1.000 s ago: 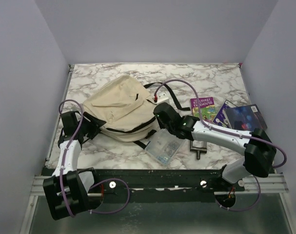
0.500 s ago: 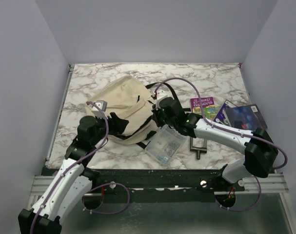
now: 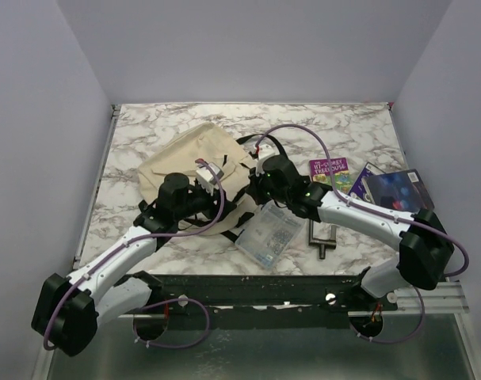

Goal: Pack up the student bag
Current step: Unzip the student bag at the center of the board.

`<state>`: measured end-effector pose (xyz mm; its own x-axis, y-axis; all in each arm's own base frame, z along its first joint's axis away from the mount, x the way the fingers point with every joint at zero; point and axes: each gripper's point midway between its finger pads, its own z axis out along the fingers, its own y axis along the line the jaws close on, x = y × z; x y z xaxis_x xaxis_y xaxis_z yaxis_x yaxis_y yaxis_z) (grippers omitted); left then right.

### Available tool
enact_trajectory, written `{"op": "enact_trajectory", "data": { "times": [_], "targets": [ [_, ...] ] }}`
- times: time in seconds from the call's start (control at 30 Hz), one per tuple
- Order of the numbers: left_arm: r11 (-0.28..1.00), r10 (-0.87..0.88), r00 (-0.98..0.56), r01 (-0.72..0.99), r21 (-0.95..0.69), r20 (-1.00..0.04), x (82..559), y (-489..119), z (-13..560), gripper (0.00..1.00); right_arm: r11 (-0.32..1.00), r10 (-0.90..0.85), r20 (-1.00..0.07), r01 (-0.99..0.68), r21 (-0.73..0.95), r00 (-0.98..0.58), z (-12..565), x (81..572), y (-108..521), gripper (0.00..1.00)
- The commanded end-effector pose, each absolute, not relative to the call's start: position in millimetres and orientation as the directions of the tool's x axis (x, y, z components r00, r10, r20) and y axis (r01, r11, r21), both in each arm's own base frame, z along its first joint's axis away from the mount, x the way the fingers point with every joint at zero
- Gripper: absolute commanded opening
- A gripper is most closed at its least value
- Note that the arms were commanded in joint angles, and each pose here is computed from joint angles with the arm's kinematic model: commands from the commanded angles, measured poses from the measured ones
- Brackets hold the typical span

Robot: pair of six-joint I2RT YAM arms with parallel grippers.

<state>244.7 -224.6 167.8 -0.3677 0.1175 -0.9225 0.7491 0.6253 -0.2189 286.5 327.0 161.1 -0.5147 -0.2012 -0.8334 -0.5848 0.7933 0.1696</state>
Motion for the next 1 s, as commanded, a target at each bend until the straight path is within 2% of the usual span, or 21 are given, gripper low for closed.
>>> {"op": "enact_trajectory", "data": {
  "times": [0.0, 0.1, 0.3, 0.37, 0.6, 0.77, 0.97],
  "targets": [
    [0.571, 0.14, -0.276, 0.807, -0.151, -0.951, 253, -245, 189, 0.59, 0.777, -0.141, -0.865, -0.595, 0.204, -0.482, 194, 289, 332, 0.0],
    [0.566, 0.167, -0.294, 0.81, -0.153, -0.941, 256, -253, 180, 0.59, 0.79, -0.139, -0.861, -0.579, 0.201, -0.489, 195, 291, 331, 0.0],
    [0.614, 0.181, -0.351, 0.77, -0.174, -0.919, 272, -257, 162, 0.53, 0.793, -0.125, -0.859, -0.57, 0.214, -0.496, 201, 292, 331, 0.0],
    [0.641, 0.186, -0.355, 0.75, -0.161, -0.916, 279, -255, 159, 0.44, 0.795, -0.124, -0.855, -0.566, 0.218, -0.504, 200, 291, 331, 0.0],
    [0.738, 0.191, -0.398, 0.661, -0.136, -0.897, 295, -241, 150, 0.01, 0.82, -0.133, -0.847, -0.537, 0.198, -0.515, 193, 291, 321, 0.0],
    [0.797, 0.2, -0.392, 0.598, -0.084, -0.898, 293, -219, 157, 0.0, 0.901, -0.177, -0.839, -0.428, 0.073, -0.515, 181, 307, 294, 0.0],
    [0.807, 0.227, -0.333, 0.591, -0.014, -0.915, 269, -198, 178, 0.0, 0.94, -0.323, -0.799, -0.267, -0.211, -0.507, 170, 330, 249, 0.0]
  ]
}}
